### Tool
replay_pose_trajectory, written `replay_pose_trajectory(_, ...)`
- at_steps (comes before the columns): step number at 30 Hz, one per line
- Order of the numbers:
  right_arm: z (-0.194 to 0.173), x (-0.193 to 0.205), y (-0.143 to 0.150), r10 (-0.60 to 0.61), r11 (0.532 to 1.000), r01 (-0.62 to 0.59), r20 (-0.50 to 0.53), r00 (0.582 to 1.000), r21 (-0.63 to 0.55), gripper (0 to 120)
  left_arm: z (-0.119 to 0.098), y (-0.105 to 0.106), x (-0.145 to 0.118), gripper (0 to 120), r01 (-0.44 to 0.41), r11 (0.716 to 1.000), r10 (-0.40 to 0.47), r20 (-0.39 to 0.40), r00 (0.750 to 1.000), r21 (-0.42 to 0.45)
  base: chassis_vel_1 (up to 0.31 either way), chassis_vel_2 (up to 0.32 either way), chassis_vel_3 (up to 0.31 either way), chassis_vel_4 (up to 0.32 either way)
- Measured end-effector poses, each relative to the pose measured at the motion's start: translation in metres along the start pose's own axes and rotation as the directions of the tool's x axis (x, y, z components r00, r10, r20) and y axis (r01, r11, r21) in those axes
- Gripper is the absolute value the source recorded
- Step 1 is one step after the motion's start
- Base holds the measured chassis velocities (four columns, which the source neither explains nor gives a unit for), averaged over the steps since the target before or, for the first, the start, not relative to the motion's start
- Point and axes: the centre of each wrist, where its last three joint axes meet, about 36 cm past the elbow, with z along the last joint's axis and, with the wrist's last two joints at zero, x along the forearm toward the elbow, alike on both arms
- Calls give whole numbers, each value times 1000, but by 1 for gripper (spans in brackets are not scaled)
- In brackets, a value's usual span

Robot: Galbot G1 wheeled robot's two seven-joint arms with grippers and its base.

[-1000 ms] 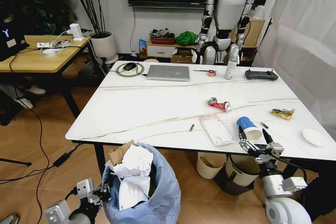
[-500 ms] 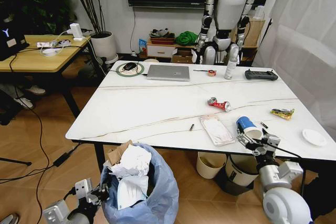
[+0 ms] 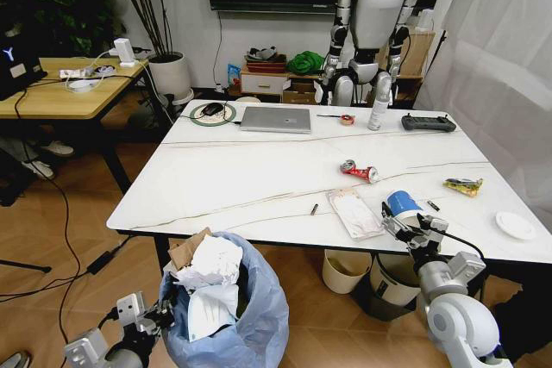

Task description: Pick up the trash bin and place the trash from the table into it.

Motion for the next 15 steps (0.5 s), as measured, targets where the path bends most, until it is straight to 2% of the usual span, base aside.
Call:
replay_pose_trajectory(7,-11,6,5,-10,1000,10,22,1000,12,100,1,0,-1,0,2,1000,-2,1,1000,2,0,0,0,0)
replay_pose_trajectory(15,-7,12,4,11,1000,-11,1,1000,21,100,0,1,-2,0,2,1000,-2,-1,1000,-2,0,0,0,0)
